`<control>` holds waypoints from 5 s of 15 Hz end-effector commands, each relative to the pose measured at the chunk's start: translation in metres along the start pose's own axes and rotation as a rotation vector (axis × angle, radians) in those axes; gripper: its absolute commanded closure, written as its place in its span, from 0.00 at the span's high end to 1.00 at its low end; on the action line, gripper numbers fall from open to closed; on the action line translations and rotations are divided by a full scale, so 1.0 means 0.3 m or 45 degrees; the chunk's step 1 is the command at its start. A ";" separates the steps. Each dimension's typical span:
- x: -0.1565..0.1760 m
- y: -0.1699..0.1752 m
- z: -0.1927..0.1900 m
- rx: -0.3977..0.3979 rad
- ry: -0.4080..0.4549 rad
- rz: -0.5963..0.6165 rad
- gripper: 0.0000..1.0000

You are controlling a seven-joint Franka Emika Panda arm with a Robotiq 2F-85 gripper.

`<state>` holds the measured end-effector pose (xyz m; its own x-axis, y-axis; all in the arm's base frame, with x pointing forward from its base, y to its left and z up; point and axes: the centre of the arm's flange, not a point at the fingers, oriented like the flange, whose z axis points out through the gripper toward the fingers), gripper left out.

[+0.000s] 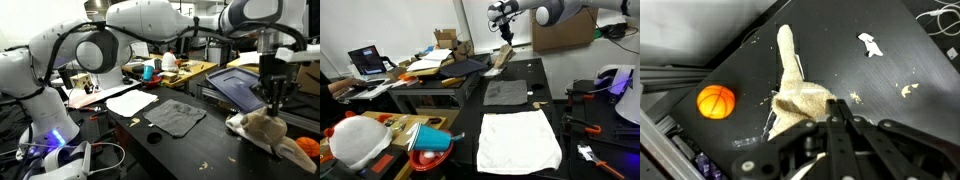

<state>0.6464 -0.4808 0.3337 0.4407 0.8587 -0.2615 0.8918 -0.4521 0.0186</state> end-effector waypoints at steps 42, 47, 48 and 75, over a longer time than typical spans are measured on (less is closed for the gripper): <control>0.100 -0.323 -0.018 0.340 -0.414 -0.016 0.01; 0.179 -0.293 0.088 0.285 -0.424 0.337 0.01; 0.204 -0.288 0.120 0.276 -0.423 0.410 0.01; 0.534 -0.174 0.389 -0.276 -0.310 1.357 0.81</control>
<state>0.7009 -0.4068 0.1695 0.9764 -0.1390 -0.1655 -0.0125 -0.8008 0.5988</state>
